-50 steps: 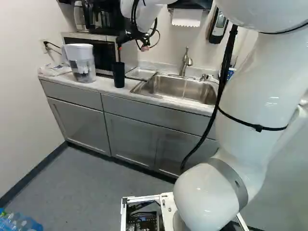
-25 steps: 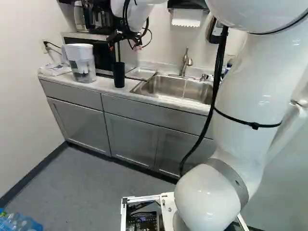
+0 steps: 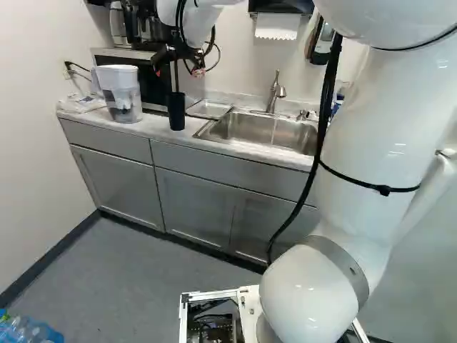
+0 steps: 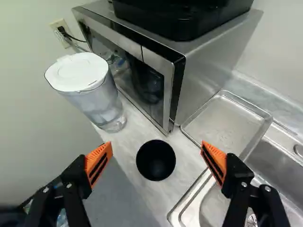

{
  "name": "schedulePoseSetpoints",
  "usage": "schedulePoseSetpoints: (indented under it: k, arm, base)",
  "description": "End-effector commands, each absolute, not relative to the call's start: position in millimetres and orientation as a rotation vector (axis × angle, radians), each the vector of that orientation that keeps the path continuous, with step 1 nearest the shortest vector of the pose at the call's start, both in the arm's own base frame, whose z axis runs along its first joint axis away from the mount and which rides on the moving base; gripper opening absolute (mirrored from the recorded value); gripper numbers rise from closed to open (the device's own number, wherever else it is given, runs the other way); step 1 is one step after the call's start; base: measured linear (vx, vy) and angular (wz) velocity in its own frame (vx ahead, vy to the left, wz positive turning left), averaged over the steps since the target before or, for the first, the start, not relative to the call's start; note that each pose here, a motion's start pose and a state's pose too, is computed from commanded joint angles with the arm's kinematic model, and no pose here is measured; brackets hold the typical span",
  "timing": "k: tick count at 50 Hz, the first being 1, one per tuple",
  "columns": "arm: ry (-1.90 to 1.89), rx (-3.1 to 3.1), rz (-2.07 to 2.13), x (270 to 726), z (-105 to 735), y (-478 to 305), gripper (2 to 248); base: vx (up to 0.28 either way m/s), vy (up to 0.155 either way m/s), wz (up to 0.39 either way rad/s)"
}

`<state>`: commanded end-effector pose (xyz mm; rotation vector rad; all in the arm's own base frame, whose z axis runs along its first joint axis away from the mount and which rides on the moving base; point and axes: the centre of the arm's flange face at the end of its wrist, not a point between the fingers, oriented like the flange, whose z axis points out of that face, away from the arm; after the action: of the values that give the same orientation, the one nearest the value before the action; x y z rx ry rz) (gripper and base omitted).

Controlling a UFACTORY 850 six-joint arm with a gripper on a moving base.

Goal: Rinse the cup and place it in the tray

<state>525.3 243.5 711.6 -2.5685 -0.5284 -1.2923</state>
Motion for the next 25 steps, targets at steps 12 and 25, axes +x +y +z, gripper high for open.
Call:
schedulePoseSetpoints:
  k: [12, 25]
  arm:
    - [-0.531, -2.582, -1.272, 529.0, 698.3, 245.2, 247]
    - [-0.532, -2.59, -1.261, 533.6, 684.2, 247.3, 247]
  base:
    - [0.0, 0.0, 0.0]
    - [0.0, 0.0, 0.0]
